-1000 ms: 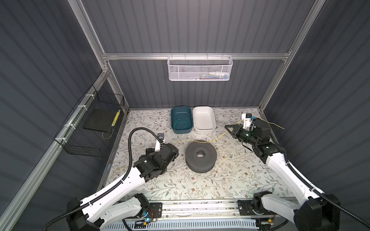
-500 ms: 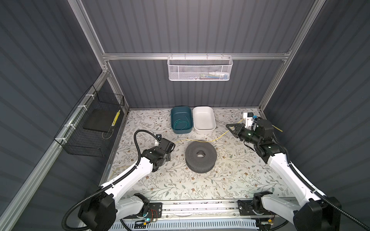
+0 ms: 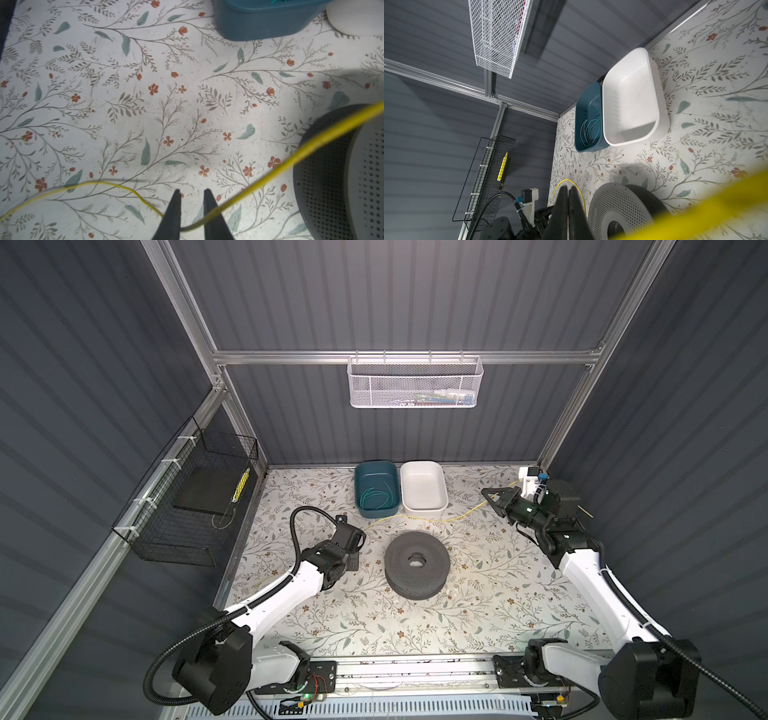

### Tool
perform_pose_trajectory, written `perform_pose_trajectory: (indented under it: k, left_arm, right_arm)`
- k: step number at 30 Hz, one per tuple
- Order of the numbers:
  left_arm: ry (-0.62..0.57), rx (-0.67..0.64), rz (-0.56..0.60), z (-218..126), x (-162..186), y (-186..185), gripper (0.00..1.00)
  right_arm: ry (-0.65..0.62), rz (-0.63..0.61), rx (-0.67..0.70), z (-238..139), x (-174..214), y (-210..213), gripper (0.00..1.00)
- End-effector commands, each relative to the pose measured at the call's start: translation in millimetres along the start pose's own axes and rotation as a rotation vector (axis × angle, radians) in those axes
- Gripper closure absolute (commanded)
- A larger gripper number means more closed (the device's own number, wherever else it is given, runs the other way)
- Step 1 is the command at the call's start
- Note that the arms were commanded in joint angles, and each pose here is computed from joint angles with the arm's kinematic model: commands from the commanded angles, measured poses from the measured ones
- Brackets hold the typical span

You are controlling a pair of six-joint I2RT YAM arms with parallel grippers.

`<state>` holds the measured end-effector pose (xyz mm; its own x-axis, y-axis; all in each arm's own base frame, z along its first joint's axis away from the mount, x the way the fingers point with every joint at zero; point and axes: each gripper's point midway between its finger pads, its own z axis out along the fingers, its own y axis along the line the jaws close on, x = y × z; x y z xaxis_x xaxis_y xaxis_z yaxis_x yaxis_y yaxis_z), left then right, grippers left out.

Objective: Wrap the cables

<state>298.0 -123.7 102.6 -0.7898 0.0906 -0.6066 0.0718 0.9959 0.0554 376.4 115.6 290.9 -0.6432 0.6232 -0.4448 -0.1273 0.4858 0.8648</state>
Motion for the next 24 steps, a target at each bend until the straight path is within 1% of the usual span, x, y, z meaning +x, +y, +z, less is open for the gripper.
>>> perform_pose_trajectory:
  k: [1,5,7,10,11,12,13,14,15,16,17,19,21,24]
  left_arm:
    - [0.025,0.082,0.022,2.4,5.4,-14.4,0.86]
    - [0.033,0.114,0.032,2.9,5.5,-20.8,0.93]
    - [0.037,0.121,0.037,4.1,7.9,-22.0,0.99]
    - [0.041,0.151,0.032,3.3,8.8,-27.1,1.00]
    - [0.044,0.160,0.030,2.9,9.2,-28.7,1.00]
    - [0.044,0.177,0.030,1.5,8.8,-31.7,1.00]
    - [0.039,0.195,0.030,-0.7,6.6,-35.4,1.00]
    - [0.035,0.206,0.029,-3.2,3.9,-38.5,1.00]
    - [0.028,0.224,0.033,-6.6,0.4,-43.5,1.00]
    - [0.020,0.242,0.032,-10.6,-3.9,-49.0,1.00]
    - [0.012,0.256,0.032,-14.3,-8.6,-54.0,1.00]
    - [-0.008,0.290,0.017,-22.9,-19.5,-65.1,1.00]
    - [-0.032,0.345,-0.031,-31.0,-31.7,-75.2,1.00]
    - [-0.087,0.391,-0.097,-42.2,-47.6,-80.8,1.00]
  right_arm:
    - [-0.029,-0.029,-0.031,1.6,-22.4,13.7,1.00]
    - [-0.049,-0.027,-0.031,5.7,-47.5,15.6,1.00]
    - [-0.049,-0.028,-0.033,8.5,-56.6,17.5,1.00]
    - [-0.046,-0.037,-0.036,12.1,-67.7,19.5,1.00]
    - [-0.050,-0.033,-0.033,13.2,-71.6,18.6,0.98]
    - [-0.054,-0.027,-0.030,14.9,-76.7,16.7,0.90]
    - [-0.056,-0.021,-0.029,16.7,-82.4,14.9,0.71]
    - [-0.057,-0.016,-0.029,17.7,-88.0,14.1,0.56]
    - [-0.061,0.002,-0.020,18.6,-94.9,9.9,0.46]
    - [-0.065,0.022,-0.008,20.0,-100.1,4.5,0.40]
    - [-0.072,0.043,0.003,20.8,-103.4,-2.0,0.37]
    - [-0.095,0.093,0.069,22.5,-104.5,-25.9,0.32]
    - [-0.102,0.153,0.129,23.0,-95.0,-54.8,0.28]
    - [-0.053,0.212,0.155,27.2,-68.8,-85.6,0.25]
